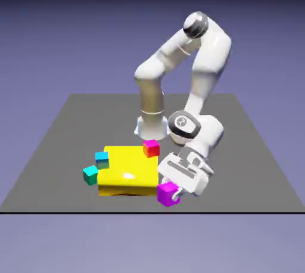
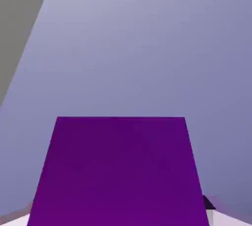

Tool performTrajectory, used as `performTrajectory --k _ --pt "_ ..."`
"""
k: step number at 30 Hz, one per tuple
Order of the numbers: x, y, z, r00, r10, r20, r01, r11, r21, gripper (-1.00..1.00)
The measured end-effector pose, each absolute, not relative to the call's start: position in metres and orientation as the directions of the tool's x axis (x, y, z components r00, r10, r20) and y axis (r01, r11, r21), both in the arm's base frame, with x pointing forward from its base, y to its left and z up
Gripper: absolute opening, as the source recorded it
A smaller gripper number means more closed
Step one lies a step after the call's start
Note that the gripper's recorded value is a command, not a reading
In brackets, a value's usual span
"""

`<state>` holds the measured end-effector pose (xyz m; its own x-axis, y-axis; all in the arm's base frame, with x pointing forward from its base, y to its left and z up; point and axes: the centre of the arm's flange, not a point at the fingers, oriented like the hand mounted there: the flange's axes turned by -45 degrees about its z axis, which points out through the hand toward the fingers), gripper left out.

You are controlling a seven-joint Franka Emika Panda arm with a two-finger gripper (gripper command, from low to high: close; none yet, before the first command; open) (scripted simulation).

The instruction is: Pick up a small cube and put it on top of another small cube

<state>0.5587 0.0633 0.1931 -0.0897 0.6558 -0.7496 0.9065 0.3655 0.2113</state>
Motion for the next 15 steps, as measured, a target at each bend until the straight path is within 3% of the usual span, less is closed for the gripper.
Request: performTrajectory --k 7,15 --pt "0.569 -0.068 0.214 0.357 0.616 -0.703 0.93 -0.164 0.328 -1.0" --pt "0.518 -0.215 0.227 0.785 0.22 -0.579 0.506 -0.767 0.395 -1.0"
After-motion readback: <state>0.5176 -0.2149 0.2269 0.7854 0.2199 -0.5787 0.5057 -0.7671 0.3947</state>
